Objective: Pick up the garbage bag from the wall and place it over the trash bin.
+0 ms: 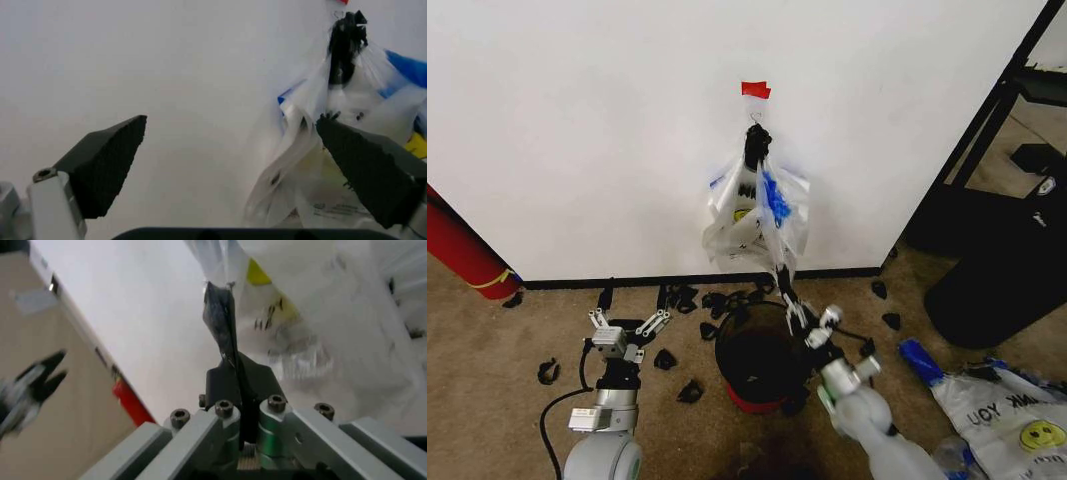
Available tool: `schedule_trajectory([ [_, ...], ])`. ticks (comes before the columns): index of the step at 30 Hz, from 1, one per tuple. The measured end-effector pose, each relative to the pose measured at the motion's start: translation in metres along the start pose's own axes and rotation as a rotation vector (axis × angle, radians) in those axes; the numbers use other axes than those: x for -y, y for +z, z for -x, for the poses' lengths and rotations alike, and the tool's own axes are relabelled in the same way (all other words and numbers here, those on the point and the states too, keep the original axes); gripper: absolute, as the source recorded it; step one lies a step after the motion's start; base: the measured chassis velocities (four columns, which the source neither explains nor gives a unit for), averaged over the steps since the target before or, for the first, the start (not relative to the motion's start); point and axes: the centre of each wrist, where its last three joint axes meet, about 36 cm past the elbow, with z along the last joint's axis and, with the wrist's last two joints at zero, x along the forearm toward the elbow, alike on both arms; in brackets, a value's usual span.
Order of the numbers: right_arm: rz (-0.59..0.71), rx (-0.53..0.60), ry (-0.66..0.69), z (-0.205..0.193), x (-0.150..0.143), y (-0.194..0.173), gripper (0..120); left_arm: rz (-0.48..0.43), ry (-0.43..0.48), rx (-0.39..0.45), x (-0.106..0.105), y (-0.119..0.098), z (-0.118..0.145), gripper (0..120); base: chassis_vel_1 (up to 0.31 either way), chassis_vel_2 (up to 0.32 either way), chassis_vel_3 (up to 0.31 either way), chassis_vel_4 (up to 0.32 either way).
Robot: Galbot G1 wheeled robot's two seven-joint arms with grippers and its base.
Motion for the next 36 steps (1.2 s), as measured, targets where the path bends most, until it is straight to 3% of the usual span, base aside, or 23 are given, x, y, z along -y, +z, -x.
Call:
schedule_trajectory([
  [15,-0.079,-0.137,-0.124,-0.076,0.021,0.01,0,-0.007,-0.012,0.006,-0.005,0.001,0.003,100,0.0,0.0,0.0,0.0],
  [21,-0.131,-0.092,-0.145,-0.059,0.041,-0.004,0,-0.018,0.013,0.0,-0.001,0.002,0.008,100,0.0,0.0,0.0,0.0],
  [25,-0.168,0.057,-0.144,-0.001,0.045,-0.013,0,-0.026,0.127,0.014,0.005,-0.001,0.021,100,0.0,0.0,0.0,0.0],
  [28,-0.17,0.081,-0.165,0.016,0.042,-0.011,0,-0.029,0.203,0.037,0.003,-0.002,0.027,100,0.0,0.0,0.0,0.0],
  [32,-0.212,0.034,-0.253,0.027,0.038,0.002,0,0.003,0.404,0.08,-0.015,-0.009,0.047,100,0.0,0.0,0.0,0.0],
  [34,-0.217,0.025,-0.264,0.027,0.038,0.003,0,0.008,0.42,0.081,-0.017,-0.01,0.049,100,0.0,0.0,0.0,0.0],
  [36,-0.242,-0.016,-0.316,0.023,0.039,0.009,0,0.037,0.5,0.08,-0.026,-0.015,0.064,100,0.0,0.0,0.0,0.0],
])
